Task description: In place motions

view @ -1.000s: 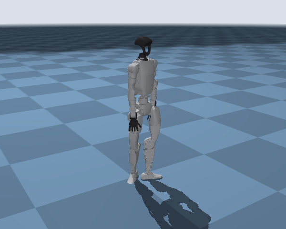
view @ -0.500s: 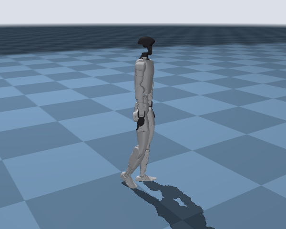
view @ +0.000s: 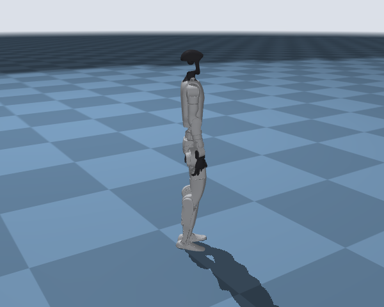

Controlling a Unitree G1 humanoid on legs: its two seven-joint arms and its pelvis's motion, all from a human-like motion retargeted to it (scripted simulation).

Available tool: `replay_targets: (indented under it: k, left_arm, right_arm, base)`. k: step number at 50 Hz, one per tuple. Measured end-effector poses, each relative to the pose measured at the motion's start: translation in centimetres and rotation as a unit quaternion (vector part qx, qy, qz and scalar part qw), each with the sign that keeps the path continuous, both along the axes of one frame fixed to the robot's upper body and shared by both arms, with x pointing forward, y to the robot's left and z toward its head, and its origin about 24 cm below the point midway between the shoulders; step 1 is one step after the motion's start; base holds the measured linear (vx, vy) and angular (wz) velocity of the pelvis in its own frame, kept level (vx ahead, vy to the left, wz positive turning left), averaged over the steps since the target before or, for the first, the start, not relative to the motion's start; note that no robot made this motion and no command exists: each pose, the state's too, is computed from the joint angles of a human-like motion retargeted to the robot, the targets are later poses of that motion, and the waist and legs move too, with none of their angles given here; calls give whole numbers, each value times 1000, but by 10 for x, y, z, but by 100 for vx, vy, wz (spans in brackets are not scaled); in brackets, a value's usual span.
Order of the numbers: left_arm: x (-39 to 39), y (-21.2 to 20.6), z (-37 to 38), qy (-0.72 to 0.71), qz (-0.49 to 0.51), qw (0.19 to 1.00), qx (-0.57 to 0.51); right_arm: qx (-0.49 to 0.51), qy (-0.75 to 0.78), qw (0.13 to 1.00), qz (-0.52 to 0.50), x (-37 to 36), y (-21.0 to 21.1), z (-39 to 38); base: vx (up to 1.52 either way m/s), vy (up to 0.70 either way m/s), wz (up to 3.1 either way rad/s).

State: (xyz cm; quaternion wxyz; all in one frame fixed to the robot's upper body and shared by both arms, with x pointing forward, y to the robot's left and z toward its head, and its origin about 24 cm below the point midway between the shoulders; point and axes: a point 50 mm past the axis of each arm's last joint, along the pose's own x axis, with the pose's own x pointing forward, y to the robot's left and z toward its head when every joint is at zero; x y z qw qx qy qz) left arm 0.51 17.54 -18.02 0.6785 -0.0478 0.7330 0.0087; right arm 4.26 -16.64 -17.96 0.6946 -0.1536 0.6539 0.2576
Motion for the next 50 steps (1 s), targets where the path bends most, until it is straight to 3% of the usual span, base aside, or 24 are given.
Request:
replay_targets:
  k: [30,50]
  left_arm:
    - [-1,0,0,0,5,1000,-29]
    - [-18,1,1,20,9,1000,4]
  right_arm:
    - [-18,63,998,2,-33,-8,-1]
    - [-11,-2,999,39,7,-12,2]
  base:
    - [-1,0,1]
    - [-9,2,-95]
